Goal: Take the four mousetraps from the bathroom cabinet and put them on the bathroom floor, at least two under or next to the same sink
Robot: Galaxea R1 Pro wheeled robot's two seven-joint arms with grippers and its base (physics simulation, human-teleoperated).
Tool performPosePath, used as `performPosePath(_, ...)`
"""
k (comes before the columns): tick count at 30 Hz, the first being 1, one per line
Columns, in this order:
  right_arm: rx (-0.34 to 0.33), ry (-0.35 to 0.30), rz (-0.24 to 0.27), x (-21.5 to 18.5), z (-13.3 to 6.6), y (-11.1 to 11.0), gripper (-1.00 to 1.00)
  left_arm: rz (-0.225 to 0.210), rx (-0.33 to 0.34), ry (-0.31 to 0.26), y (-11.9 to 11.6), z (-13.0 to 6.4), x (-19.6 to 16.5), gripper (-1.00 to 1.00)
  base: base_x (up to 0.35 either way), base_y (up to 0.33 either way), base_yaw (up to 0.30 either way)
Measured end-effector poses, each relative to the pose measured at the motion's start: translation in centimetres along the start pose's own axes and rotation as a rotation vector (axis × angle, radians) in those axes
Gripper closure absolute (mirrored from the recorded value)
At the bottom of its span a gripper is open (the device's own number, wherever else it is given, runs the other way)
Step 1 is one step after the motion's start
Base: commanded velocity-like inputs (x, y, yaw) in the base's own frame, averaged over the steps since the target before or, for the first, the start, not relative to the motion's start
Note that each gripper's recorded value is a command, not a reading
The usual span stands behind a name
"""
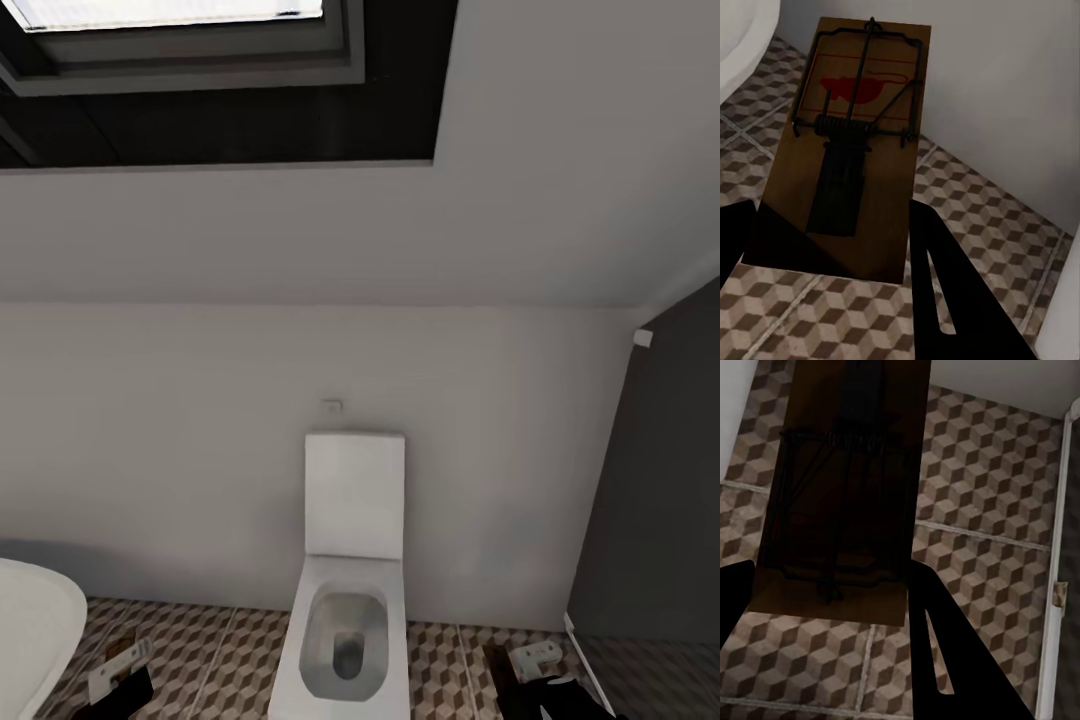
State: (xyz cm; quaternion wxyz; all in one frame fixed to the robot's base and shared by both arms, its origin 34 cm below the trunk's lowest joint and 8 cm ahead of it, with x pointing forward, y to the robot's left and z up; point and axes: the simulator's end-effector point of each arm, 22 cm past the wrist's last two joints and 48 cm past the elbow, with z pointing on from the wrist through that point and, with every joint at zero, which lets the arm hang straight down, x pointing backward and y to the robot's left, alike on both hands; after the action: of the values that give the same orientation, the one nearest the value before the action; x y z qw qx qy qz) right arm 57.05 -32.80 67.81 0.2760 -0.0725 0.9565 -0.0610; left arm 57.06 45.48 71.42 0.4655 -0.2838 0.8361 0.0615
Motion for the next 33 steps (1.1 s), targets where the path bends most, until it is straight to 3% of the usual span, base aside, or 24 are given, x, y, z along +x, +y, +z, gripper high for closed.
performPosePath(28,0.002,-0.006,-0.001,1.8,3.5,0.6,1.00,-0.002,0.002,-0.001,0.5,2.4,3.2,1.00,0.000,0.000,0.000)
performPosePath(33,0.000,-0.084,-0.008,0.6,4.2,0.8,1.00,-0.003,0.001,-0.001,0.7,2.9,3.9,1.00,0.000,0.000,0.000)
